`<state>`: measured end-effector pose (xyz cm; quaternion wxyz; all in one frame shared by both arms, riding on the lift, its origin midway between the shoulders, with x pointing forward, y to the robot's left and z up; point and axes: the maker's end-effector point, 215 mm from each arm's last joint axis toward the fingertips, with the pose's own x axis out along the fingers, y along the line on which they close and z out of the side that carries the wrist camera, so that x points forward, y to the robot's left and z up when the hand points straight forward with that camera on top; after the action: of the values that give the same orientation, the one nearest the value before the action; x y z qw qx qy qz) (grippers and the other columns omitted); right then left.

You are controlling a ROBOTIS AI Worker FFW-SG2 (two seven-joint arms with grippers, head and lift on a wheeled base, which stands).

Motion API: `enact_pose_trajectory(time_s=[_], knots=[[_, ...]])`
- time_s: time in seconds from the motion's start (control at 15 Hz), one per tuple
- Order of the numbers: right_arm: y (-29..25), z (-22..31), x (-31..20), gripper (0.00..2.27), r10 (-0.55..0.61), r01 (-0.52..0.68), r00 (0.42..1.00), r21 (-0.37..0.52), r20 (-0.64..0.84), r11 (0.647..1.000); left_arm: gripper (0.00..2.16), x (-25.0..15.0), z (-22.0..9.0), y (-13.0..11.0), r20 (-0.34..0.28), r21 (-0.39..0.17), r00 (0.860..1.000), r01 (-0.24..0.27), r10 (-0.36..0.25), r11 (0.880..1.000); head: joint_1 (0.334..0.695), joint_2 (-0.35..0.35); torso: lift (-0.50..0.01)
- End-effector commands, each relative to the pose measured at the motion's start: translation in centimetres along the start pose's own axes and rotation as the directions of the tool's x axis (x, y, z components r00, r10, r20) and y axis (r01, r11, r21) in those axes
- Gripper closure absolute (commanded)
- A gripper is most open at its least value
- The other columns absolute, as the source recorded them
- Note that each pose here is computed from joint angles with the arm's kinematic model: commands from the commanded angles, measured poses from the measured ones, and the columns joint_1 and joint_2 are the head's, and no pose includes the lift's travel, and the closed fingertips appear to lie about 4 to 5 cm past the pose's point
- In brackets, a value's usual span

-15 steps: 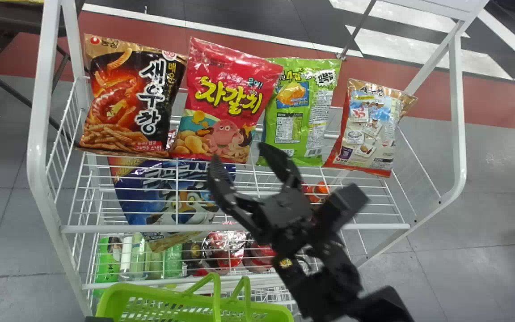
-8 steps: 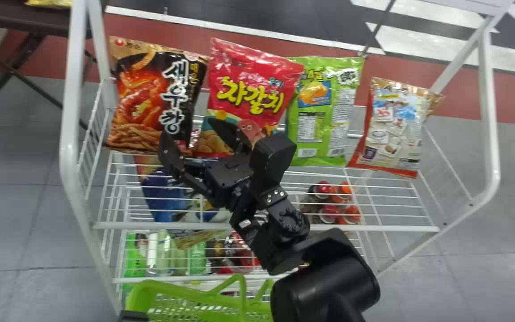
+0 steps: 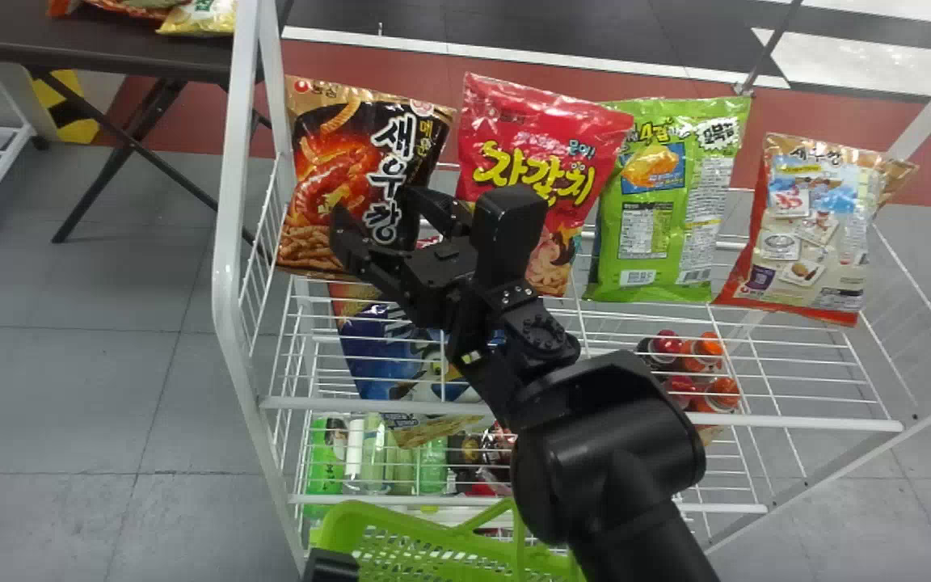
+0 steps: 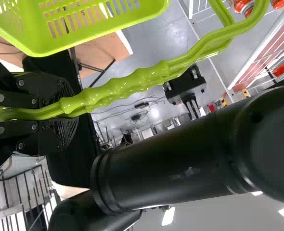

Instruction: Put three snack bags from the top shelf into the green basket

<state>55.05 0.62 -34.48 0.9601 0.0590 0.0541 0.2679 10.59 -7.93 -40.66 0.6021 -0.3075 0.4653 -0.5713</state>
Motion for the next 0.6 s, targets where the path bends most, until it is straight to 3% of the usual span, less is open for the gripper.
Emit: enact_pose_trajectory(time_s=[0.0,0.13,0.27,0.4,0.53], knots=[[0.8,-1.0,0.7,0.55,0.044,-0.043,0.997,0.019,-0.055,0.999,1.6,0.2,-0.1,0.1,-0.005,0.0,1.0,0.0,0.0,1.0,0.695,-0.136,-0.047],[2.1,-1.1,0.6,1.48,0.101,-0.099,0.992,0.03,-0.07,0.995,1.6,0.2,-0.1,0.1,-0.007,0.002,1.0,-0.001,0.001,1.0,0.695,-0.113,-0.047],[2.7,-1.0,0.0,1.93,0.123,-0.121,0.989,0.027,-0.087,0.992,1.6,0.2,-0.1,0.1,-0.003,0.004,1.0,-0.003,0.003,1.0,0.695,-0.098,-0.047],[3.7,-1.2,-1.3,2.21,0.171,-0.171,0.976,0.013,-0.137,0.985,1.6,0.2,0.0,0.1,0.0,0.008,1.0,-0.003,0.003,1.0,0.695,-0.092,-0.047],[3.7,-0.8,-3.6,2.22,0.19,-0.191,0.966,0.013,-0.176,0.981,1.6,0.2,0.0,0.0,0.001,0.009,1.0,0.001,-0.001,1.0,0.695,-0.089,-0.047]])
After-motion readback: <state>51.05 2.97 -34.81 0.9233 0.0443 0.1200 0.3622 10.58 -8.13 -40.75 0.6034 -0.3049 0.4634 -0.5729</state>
